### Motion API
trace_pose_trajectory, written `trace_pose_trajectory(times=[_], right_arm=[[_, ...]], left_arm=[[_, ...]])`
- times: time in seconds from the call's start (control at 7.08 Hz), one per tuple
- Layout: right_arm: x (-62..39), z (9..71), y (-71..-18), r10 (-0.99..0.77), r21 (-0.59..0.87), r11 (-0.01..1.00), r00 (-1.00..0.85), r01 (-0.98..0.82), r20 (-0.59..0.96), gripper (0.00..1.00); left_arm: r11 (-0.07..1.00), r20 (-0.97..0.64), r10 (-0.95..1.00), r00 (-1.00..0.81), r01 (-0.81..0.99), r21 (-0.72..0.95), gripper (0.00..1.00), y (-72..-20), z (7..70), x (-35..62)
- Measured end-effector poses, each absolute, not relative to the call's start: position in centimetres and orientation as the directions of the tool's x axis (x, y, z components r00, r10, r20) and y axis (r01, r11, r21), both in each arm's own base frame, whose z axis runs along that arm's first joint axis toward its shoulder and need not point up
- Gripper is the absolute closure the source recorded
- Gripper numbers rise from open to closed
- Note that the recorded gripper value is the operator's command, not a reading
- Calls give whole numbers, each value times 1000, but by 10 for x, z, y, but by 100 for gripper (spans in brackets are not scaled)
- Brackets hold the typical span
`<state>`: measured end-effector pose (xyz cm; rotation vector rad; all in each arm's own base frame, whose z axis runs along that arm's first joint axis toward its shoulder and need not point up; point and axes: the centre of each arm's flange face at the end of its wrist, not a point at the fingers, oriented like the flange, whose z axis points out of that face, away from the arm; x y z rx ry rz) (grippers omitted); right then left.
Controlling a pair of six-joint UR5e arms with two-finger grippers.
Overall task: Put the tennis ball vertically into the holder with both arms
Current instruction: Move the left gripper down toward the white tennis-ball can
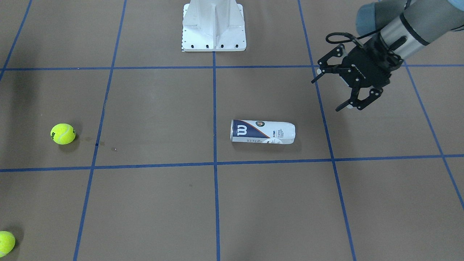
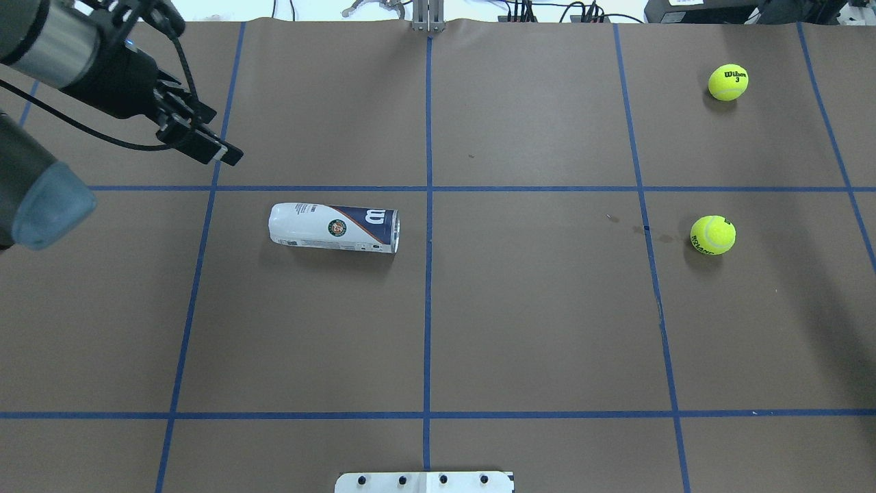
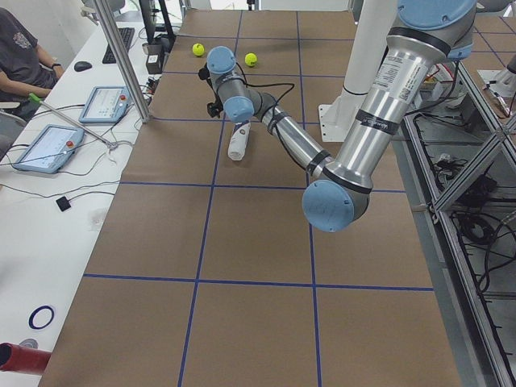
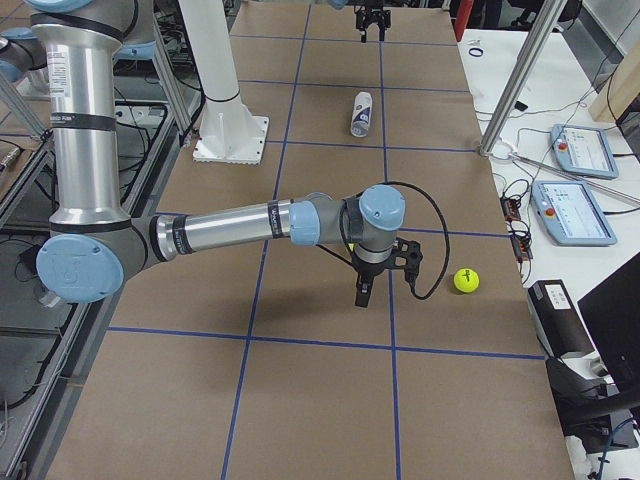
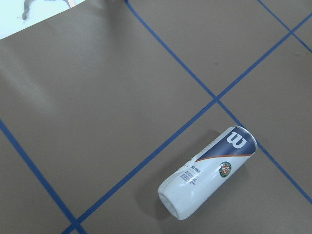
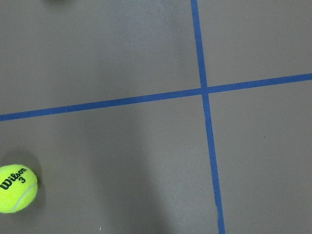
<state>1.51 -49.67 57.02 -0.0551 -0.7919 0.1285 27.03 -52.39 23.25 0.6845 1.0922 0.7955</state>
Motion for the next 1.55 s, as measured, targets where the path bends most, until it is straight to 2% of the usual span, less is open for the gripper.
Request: trace_pose_trajectory(times=[0.57, 0.99, 1.55], right_arm=[[12, 569, -502, 137, -104, 991, 678, -89, 722, 0], [12, 567, -502, 134, -102, 991, 674, -88, 726, 0], [12, 565, -502, 130, -97, 991, 673, -87, 728, 0]], left_arm=[[323, -256, 935, 247, -289, 901, 3, -535, 193, 357], [136, -79, 983, 168, -361, 923, 3, -536, 190, 402], [58, -5, 993, 115, -463, 885, 3, -529, 187, 489]])
